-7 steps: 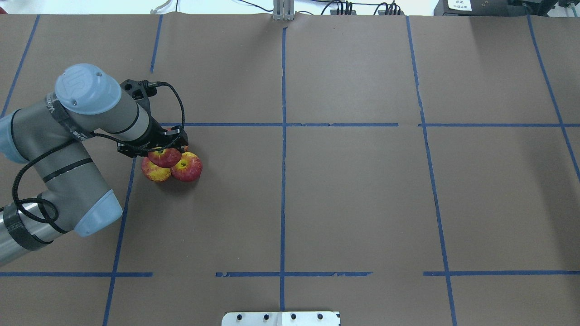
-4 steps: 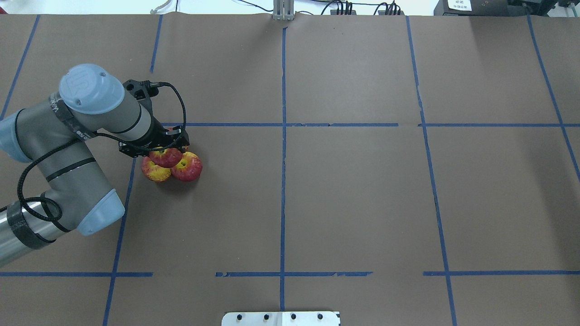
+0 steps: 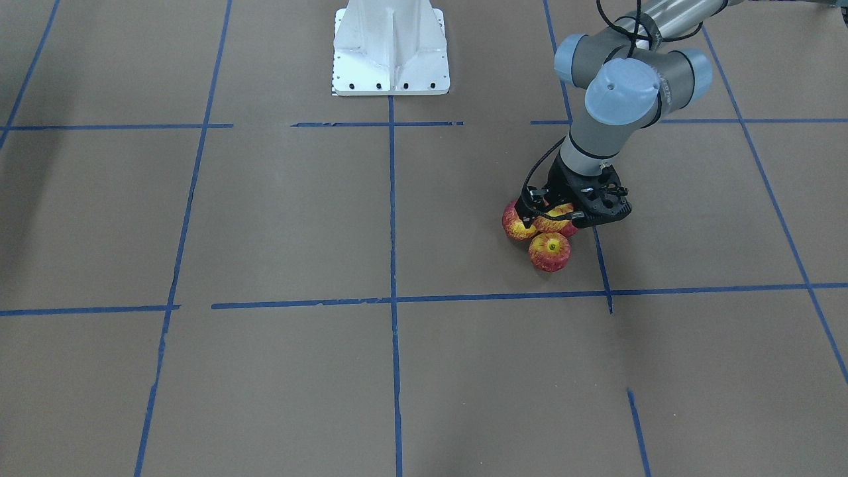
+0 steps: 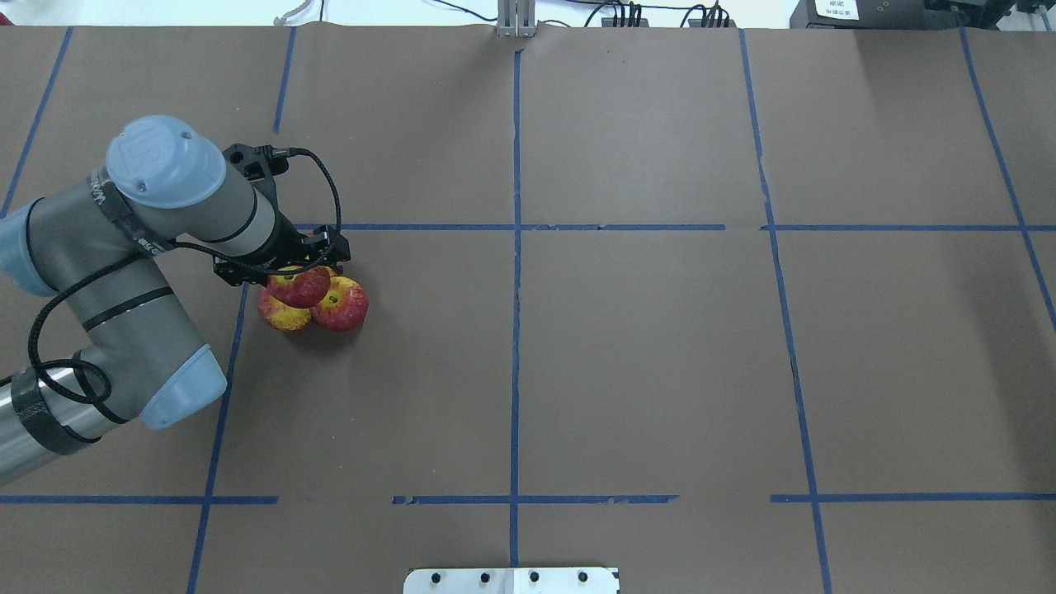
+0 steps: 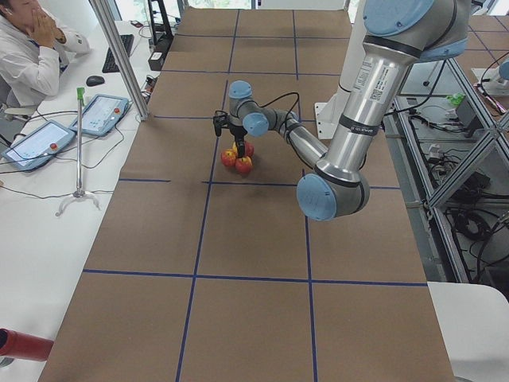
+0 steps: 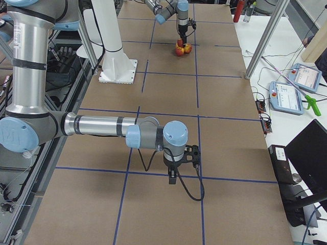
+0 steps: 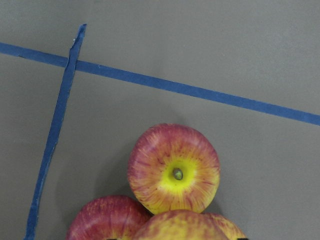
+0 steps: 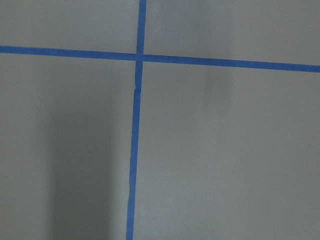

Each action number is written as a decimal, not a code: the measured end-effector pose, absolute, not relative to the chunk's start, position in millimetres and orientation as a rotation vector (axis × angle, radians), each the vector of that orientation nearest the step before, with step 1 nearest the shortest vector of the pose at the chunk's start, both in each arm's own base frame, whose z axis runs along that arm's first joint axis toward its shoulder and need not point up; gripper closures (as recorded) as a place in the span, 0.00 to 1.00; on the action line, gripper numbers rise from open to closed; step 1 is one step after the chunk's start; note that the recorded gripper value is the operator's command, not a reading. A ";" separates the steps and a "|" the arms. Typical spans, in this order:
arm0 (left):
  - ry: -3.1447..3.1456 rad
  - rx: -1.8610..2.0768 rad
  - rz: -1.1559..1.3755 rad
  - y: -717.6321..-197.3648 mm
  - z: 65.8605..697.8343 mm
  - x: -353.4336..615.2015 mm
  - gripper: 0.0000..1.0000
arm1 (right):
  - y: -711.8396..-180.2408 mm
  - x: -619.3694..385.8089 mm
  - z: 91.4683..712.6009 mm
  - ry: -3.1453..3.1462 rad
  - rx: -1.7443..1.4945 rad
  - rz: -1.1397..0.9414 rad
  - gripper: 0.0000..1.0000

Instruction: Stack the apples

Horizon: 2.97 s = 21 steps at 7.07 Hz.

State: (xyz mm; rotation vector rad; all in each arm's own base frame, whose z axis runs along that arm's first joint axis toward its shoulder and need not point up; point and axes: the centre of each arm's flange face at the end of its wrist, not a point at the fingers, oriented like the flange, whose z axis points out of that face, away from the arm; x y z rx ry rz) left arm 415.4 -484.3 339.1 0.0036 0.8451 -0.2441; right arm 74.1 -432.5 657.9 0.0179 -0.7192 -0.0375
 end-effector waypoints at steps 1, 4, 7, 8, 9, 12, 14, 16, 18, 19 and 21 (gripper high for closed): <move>0.845 0.007 -0.245 -483.9 338.6 414.5 0.00 | -432.5 74.1 658.0 -0.719 0.018 -0.037 0.00; 0.870 0.035 -0.253 -480.9 323.8 395.3 0.00 | -432.5 74.1 658.0 -0.719 0.018 -0.037 0.00; 0.875 0.117 -0.266 -482.4 285.6 316.2 0.00 | -432.5 74.1 658.0 -0.719 0.018 -0.037 0.00; 0.857 0.154 -0.247 -484.1 273.3 284.5 0.00 | -432.5 74.1 658.0 -0.719 0.018 -0.037 0.00; 0.836 0.180 -0.222 -485.1 273.4 259.3 0.00 | -432.5 74.1 658.0 -0.719 0.018 -0.037 0.00; 0.778 0.212 -0.004 -481.2 344.7 156.5 0.00 | -432.5 74.1 658.0 -0.719 0.018 -0.037 0.00; 0.723 0.227 0.148 -491.1 437.2 51.1 0.00 | -432.5 74.1 658.0 -0.719 0.017 -0.036 0.00; 0.662 0.215 0.213 -492.2 541.4 -60.5 0.00 | -432.5 74.1 657.9 -0.719 0.018 -0.036 0.00; 0.657 0.164 0.192 -473.8 597.5 -126.7 0.00 | -432.5 74.1 657.9 -0.719 0.018 -0.037 0.00; 0.667 0.129 0.175 -466.2 608.1 -134.5 0.00 | -432.5 74.1 658.0 -0.719 0.018 -0.038 0.00; 0.679 0.098 0.155 -458.5 619.5 -134.8 0.00 | -432.5 74.1 658.0 -0.719 0.018 -0.038 0.00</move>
